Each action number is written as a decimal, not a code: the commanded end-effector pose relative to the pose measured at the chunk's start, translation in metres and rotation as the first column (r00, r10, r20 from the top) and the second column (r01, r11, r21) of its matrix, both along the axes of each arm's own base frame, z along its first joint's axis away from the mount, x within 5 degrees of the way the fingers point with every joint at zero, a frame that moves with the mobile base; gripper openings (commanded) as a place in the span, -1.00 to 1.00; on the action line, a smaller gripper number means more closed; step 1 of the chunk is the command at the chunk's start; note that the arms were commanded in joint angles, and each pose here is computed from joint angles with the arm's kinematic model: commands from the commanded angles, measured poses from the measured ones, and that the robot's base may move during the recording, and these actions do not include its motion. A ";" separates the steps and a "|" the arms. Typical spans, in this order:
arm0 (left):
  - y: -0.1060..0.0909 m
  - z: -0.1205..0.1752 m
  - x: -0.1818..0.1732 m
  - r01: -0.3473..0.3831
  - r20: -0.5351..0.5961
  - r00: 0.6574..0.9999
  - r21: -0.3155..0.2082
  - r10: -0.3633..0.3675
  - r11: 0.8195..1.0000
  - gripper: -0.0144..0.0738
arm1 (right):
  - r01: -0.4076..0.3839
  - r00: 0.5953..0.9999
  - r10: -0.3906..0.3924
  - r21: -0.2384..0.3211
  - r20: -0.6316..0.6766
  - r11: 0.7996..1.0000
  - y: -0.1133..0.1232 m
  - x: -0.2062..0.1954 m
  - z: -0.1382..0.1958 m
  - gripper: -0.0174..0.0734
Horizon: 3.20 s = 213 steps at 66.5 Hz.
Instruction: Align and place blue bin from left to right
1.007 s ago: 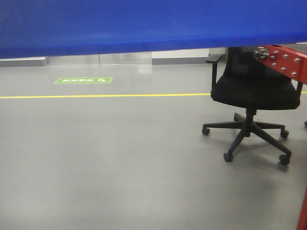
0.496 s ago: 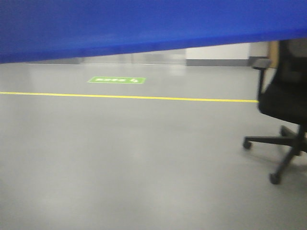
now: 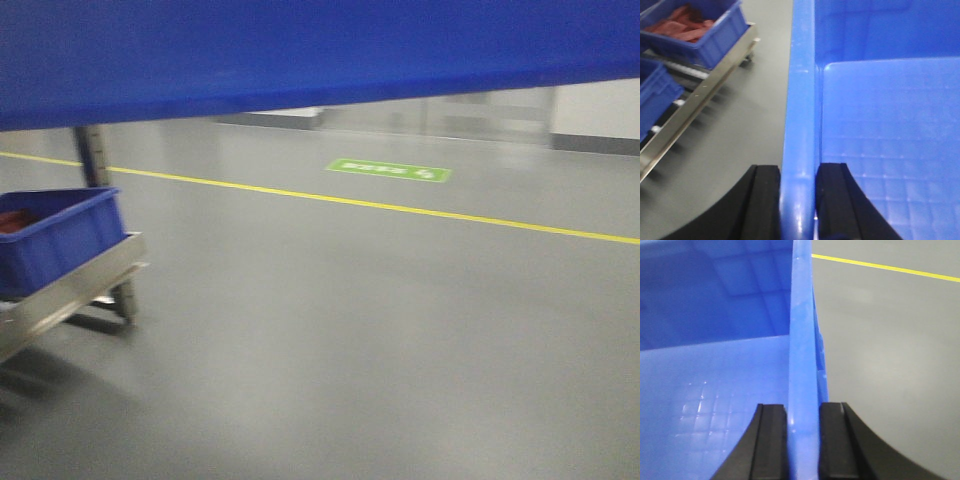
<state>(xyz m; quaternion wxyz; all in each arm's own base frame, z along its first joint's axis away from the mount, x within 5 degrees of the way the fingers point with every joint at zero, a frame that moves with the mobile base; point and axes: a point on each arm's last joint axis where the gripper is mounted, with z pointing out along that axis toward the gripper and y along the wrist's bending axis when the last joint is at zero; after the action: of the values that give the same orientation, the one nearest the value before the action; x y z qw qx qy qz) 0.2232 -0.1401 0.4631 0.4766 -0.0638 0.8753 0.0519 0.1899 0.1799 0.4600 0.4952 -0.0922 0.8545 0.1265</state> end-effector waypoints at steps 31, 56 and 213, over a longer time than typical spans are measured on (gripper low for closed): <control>-0.010 0.008 0.000 0.093 0.071 0.994 -0.061 -0.089 0.994 -0.92 | -0.149 0.983 0.131 0.149 0.128 0.978 0.015 -0.006 0.019 -0.79; -0.010 0.008 0.000 0.093 0.071 0.994 -0.061 -0.089 0.994 -0.92 | -0.149 0.983 0.131 0.149 0.128 0.978 0.015 -0.006 0.019 -0.79; -0.010 0.008 0.000 0.093 0.071 0.994 -0.061 -0.089 0.994 -0.92 | -0.149 0.983 0.131 0.149 0.128 0.978 0.015 -0.006 0.019 -0.79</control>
<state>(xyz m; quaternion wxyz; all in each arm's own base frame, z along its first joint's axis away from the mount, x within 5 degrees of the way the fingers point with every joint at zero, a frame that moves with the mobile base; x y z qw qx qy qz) 0.2226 -0.1416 0.4616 0.4692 -0.0617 0.8798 0.0452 0.1874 0.1752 0.4535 0.4635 -0.0792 0.8763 0.1044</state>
